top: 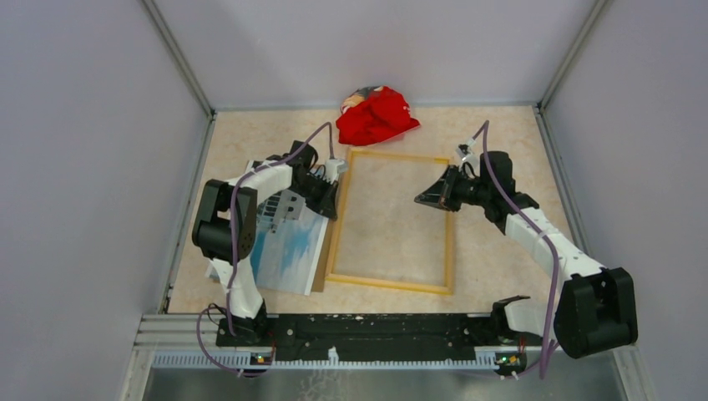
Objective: Put the photo into the frame
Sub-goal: Place the photo frame item in the photo frame, then pick up the photo at the center of the board.
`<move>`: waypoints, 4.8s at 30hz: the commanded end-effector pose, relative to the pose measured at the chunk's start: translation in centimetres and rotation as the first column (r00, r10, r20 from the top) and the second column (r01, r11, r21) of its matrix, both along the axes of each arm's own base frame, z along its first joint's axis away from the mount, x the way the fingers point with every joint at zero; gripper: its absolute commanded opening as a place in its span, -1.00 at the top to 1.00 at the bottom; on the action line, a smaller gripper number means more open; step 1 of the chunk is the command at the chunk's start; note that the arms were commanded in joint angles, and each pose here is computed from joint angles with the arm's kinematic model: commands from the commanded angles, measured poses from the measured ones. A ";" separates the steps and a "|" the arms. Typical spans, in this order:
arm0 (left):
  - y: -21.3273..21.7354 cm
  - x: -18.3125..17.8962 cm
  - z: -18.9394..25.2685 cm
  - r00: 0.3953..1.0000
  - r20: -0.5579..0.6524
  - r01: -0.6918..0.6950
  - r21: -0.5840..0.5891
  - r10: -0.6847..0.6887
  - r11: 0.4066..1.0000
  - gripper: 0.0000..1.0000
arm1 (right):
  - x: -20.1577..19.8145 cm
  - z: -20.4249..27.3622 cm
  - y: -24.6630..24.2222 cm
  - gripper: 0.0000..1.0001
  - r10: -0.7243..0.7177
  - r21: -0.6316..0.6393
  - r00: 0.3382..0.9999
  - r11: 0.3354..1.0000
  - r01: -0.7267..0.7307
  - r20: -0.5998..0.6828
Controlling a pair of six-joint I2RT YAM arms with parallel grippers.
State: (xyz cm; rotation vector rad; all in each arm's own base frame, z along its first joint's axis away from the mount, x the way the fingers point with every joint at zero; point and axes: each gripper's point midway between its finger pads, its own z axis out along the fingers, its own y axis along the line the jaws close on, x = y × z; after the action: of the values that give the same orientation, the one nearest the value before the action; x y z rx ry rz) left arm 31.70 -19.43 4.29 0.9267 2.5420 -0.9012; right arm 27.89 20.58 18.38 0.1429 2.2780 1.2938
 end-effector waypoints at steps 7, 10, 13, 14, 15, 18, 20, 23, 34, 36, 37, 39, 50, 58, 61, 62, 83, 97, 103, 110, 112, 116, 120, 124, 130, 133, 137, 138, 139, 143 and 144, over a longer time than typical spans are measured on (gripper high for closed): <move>-0.9 -0.3 0.0 0.999 -0.030 0.011 -0.051 -0.013 0.999 0.70 | -0.1 1.7 0.1 1.00 0.022 0.019 0.996 1.000 -0.023 0.083; -0.8 -0.4 -0.5 0.999 -0.041 0.010 -0.045 -0.012 0.999 0.74 | -0.1 2.2 0.3 1.00 0.027 0.030 0.995 0.999 -0.030 0.096; -0.8 -0.4 -1.0 0.999 -0.047 0.010 -0.042 -0.012 0.999 0.80 | -0.2 3.0 0.6 1.00 0.040 0.037 0.993 0.998 -0.044 0.112; -0.8 -0.5 -1.0 0.999 -0.049 0.009 -0.042 -0.011 0.999 0.82 | -0.2 3.1 0.7 1.00 0.042 0.036 0.993 0.998 -0.046 0.112; -0.8 -0.5 -1.1 0.999 -0.051 0.010 -0.045 -0.012 0.999 0.83 | -0.2 3.2 0.9 1.00 0.045 0.035 0.993 0.998 -0.049 0.110; -0.9 -0.6 -1.1 0.999 -0.050 0.012 -0.048 -0.014 0.999 0.88 | -0.1 3.1 1.1 1.00 0.045 0.033 0.994 0.998 -0.049 0.103; -0.9 -0.6 -1.1 0.998 -0.053 0.013 -0.049 -0.015 0.999 0.92 | -0.1 3.2 1.2 1.00 0.044 0.038 0.994 0.998 -0.048 0.100; -0.9 -0.7 -1.1 0.999 -0.052 0.014 -0.047 -0.016 0.999 0.93 | 0.1 3.5 1.5 1.00 0.042 0.049 0.994 0.998 -0.047 0.105; -0.8 -0.6 -1.2 0.999 -0.049 0.014 -0.043 -0.016 0.999 0.97 | 0.4 3.0 2.0 1.00 0.056 0.037 0.995 0.998 -0.060 0.085; -0.8 -0.6 -1.3 0.999 -0.050 0.013 -0.041 -0.015 0.999 0.97 | 0.2 2.8 2.0 1.00 0.058 0.037 0.995 0.997 -0.061 0.086; -0.9 -0.6 -1.2 0.999 -0.050 0.014 -0.041 -0.016 0.999 0.97 | 0.1 2.7 1.9 1.00 0.056 0.036 0.995 0.998 -0.060 0.088; -0.8 -0.6 -1.3 0.999 -0.049 0.016 -0.039 -0.017 0.999 0.97 | 0.0 2.3 1.8 1.00 0.050 0.025 0.995 0.998 -0.053 0.082; -0.6 -0.7 -1.3 0.999 -0.037 0.020 -0.028 -0.021 0.999 0.98 | 0.1 -1.7 0.6 1.00 0.013 -0.054 0.999 0.998 -0.015 -0.034; -0.7 -0.5 -1.2 0.999 -0.032 0.023 -0.027 -0.024 0.999 0.99 | -0.3 -3.0 -1.6 1.00 -0.047 -0.108 0.998 0.993 0.042 -0.044; -0.8 -0.5 -1.1 0.999 -0.031 0.025 -0.028 -0.026 0.999 0.99 | -0.5 -3.4 -1.9 1.00 -0.052 -0.119 0.998 0.992 0.047 -0.046; -0.9 -0.5 -1.1 0.999 -0.031 0.026 -0.028 -0.026 0.999 0.99 | -0.6 -3.6 -1.9 1.00 -0.053 -0.121 0.997 0.992 0.047 -0.051; -1.1 -0.7 -1.1 0.999 -0.033 0.037 -0.022 -0.037 0.999 1.00 | -0.4 -6.2 -1.7 0.71 -0.033 -0.129 0.996 0.991 0.022 -0.086; -1.1 -0.7 -0.8 0.999 -0.021 0.039 -0.021 -0.039 0.999 1.00 | -0.1 -7.4 -3.1 -0.33 -0.085 -0.235 0.992 0.970 0.061 -0.095; -1.1 -0.7 -0.8 0.999 -0.020 0.039 -0.021 -0.039 0.999 1.00 | 0.1 -6.8 -5.1 -0.93 -0.128 -0.359 0.989 0.929 0.095 -0.068; -1.0 -0.6 -0.7 0.999 -0.014 0.040 -0.017 -0.040 0.999 1.00 | 0.2 -7.5 -5.5 -0.97 -0.140 -0.388 0.987 0.916 0.097 -0.083; -1.0 -0.6 -0.7 0.999 -0.013 0.042 -0.015 -0.042 0.999 1.00 | 0.2 -7.7 -5.8 -0.97 -0.148 -0.403 0.985 0.910 0.102 -0.084; -0.9 -0.7 -0.7 0.999 -0.014 0.043 -0.015 -0.044 0.999 1.00 | 0.4 -8.1 -6.2 -0.97 -0.163 -0.432 0.982 0.895 0.109 -0.090; -0.9 -0.7 -0.7 0.999 -0.013 0.044 -0.014 -0.044 0.999 1.00 | 0.6 -8.8 -6.6 -0.97 -0.175 -0.454 0.979 0.884 0.112 -0.100; -1.0 -0.6 -0.8 0.999 -0.010 0.046 -0.015 -0.046 0.999 1.00 | 0.7 -9.5 -7.1 -0.97 -0.195 -0.482 0.975 0.868 0.120 -0.107; -0.9 -0.8 -0.7 0.999 -0.012 0.048 -0.013 -0.048 0.999 1.00 | 1.0 -10.0 -7.9 -0.97 -0.226 -0.518 0.969 0.843 0.143 -0.100; -0.8 -0.8 -0.6 0.999 -0.009 0.049 -0.011 -0.049 0.999 1.00 | 1.2 -9.7 -8.2 -0.97 -0.239 -0.525 0.967 0.836 0.159 -0.088; -0.9 -0.8 -0.5 0.999 -0.007 0.051 -0.012 -0.051 0.999 1.00 | 1.6 -9.1 -9.2 -0.97 -0.276 -0.532 0.958 0.824 0.197 -0.072; -0.8 -0.8 -0.5 0.999 -0.007 0.051 -0.012 -0.051 0.999 1.00 | 1.7 -8.9 -9.6 -0.97 -0.291 -0.528 0.954 0.822 0.212 -0.069; -0.8 -0.8 -0.5 0.999 -0.008 0.051 -0.013 -0.051 0.999 1.00 | 1.8 -8.8 -10.0 -0.97 -0.304 -0.523 0.950 0.822 0.226 -0.067; -1.0 -1.1 -0.4 0.998 -0.013 0.058 -0.029 -0.058 0.998 1.00 | 1.8 -9.5 -11.0 -0.97 -0.348 -0.499 0.933 0.827 0.260 -0.089; -1.1 -1.2 -0.3 0.998 -0.016 0.059 -0.034 -0.059 0.998 1.00 | 2.0 -9.7 -11.1 -0.97 -0.356 -0.490 0.930 0.830 0.267 -0.096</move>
State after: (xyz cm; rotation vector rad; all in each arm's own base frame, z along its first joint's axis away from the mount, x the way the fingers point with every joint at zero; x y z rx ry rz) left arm 31.23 -20.06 3.89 0.9513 2.5400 -0.9397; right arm 28.55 10.15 7.44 0.4129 2.5963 0.5259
